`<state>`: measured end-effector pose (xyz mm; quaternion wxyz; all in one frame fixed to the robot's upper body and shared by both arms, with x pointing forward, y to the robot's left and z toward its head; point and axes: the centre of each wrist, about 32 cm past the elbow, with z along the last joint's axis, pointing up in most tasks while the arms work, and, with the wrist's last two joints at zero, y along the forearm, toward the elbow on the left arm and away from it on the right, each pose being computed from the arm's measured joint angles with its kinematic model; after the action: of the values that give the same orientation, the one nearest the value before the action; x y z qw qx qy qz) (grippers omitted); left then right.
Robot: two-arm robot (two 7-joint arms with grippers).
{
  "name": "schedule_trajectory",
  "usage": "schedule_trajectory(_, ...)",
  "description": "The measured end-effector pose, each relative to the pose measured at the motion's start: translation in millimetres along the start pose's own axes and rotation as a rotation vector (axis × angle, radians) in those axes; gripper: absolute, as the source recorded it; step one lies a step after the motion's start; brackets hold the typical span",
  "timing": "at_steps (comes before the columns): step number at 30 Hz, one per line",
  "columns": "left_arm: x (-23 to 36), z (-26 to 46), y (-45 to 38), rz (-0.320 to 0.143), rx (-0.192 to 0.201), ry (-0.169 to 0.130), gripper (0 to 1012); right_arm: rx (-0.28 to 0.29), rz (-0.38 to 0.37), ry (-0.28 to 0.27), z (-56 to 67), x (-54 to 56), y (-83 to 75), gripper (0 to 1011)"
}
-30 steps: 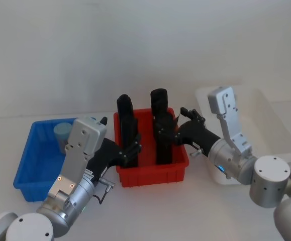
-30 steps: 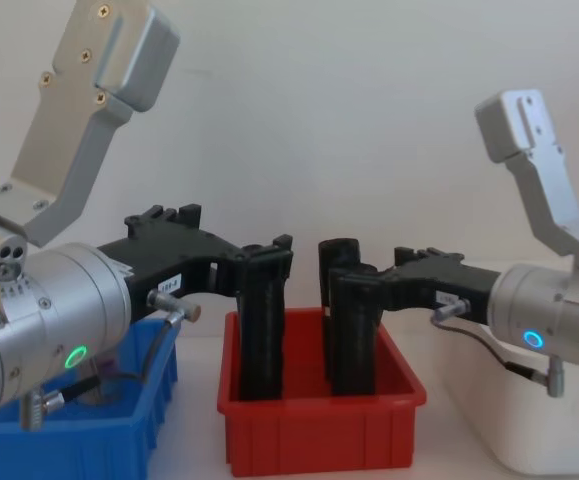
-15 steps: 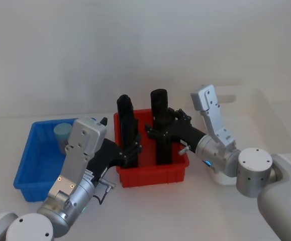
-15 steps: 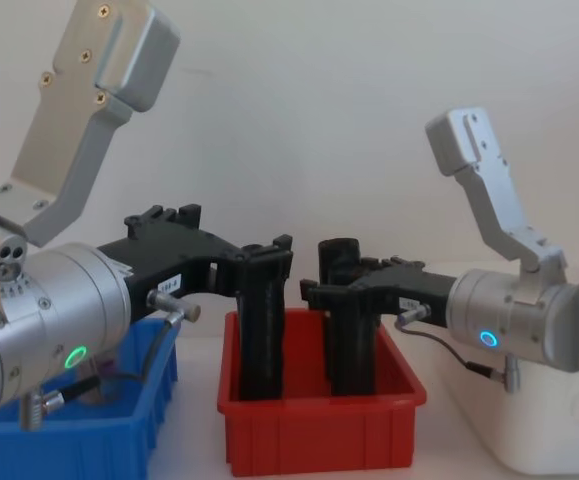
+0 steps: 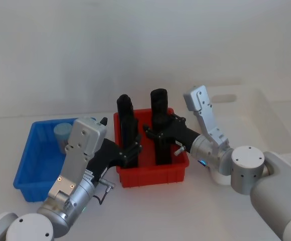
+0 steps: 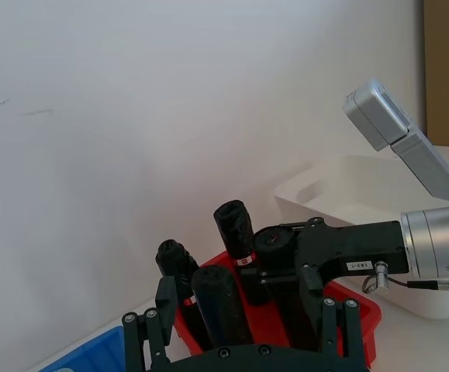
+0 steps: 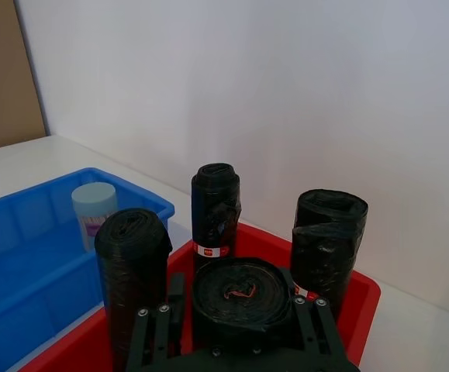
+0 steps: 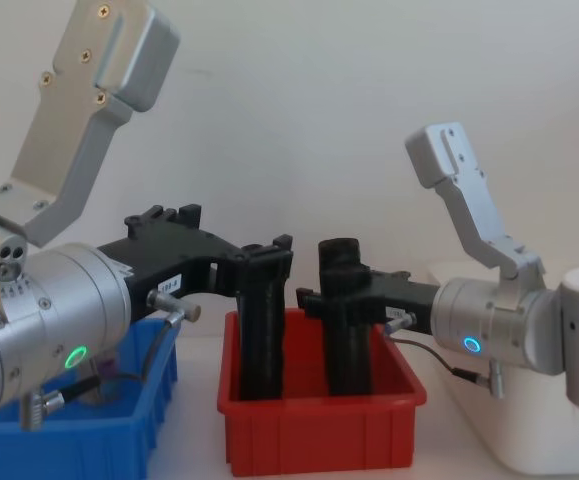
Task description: Pick the cotton swabs from the blue box and place them into the white box.
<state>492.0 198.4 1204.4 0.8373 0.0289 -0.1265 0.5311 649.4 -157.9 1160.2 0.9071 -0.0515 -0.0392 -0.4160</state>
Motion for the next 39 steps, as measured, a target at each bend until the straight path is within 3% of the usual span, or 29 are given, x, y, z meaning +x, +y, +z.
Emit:
schedule_trajectory(1,0.0,0.0,0.0,0.000,0.000,0.000,1000,0.000,0.001,0.000,-0.1,0.1,0.3,736)
schedule_trajectory(3,0.0,0.0,0.0,0.000,0.000,0.000,1000,-0.002,0.003,0.000,-0.5,0.3,1.4,621)
schedule_trajectory(5,0.0,0.0,0.0,0.000,0.000,0.000,1000,-0.002,0.004,0.000,-0.6,0.4,2.2,568)
schedule_trajectory(15,0.0,0.0,0.0,0.000,0.000,0.000,1000,0.022,0.003,-0.002,3.0,1.8,3.9,523)
schedule_trajectory(25,0.0,0.0,0.0,0.000,0.000,0.000,1000,0.107,-0.013,-0.015,23.3,3.5,-1.5,523)
schedule_trajectory(32,0.0,0.0,0.0,0.000,0.000,0.000,1000,0.186,-0.050,-0.033,48.9,3.9,-13.4,523)
schedule_trajectory(39,0.0,0.0,0.0,0.000,0.000,0.000,1000,0.221,-0.099,-0.045,66.8,3.5,-27.2,523)
